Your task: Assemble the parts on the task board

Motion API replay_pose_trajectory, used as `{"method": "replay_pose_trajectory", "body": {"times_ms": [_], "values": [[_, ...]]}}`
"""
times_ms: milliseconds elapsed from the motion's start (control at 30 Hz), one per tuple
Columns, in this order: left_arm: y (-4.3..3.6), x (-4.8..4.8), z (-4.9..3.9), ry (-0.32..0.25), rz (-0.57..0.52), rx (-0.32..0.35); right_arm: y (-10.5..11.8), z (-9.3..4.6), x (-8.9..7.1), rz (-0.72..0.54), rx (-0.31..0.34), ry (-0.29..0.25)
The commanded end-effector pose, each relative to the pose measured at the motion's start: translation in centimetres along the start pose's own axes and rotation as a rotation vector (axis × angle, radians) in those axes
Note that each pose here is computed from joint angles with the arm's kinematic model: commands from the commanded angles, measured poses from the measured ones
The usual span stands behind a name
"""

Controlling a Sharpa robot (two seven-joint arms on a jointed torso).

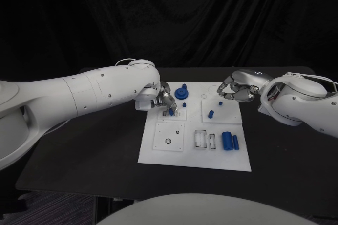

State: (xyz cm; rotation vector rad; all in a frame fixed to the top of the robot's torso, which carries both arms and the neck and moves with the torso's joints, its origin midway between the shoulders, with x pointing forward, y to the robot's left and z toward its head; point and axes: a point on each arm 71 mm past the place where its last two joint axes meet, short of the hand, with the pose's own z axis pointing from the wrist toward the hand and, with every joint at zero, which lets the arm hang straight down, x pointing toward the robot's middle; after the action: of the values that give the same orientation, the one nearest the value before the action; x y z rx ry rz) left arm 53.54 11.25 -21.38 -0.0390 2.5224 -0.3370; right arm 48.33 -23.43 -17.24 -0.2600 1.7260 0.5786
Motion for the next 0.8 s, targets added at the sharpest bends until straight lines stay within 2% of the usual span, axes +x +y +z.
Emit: {"method": "replay_pose_trajectory", "body": {"times_ms": [33,233,433,667,800], "values": [[-0.09,-0.2,-0.17,-0.067,-0.047,0.034,-0.3,-0.1,0.1,-0.001,0.025,0.007],[0.74,-0.2,-0.83,-0.161,-0.115,0.033,-0.4,-0.2,0.2,0.0,0.028,0.006],[0.9,0.21,-1.67,-0.252,-0.173,0.079,-0.6,-0.3,0.1,0.002,0.027,-0.008],[1.06,1.53,-2.56,-0.418,-0.123,0.152,-0.5,-0.3,0.0,0.003,0.022,-0.029],[1.25,2.28,-2.65,-0.464,-0.1,0.166,-0.5,-0.4,0.0,0.004,0.021,-0.032]]}}
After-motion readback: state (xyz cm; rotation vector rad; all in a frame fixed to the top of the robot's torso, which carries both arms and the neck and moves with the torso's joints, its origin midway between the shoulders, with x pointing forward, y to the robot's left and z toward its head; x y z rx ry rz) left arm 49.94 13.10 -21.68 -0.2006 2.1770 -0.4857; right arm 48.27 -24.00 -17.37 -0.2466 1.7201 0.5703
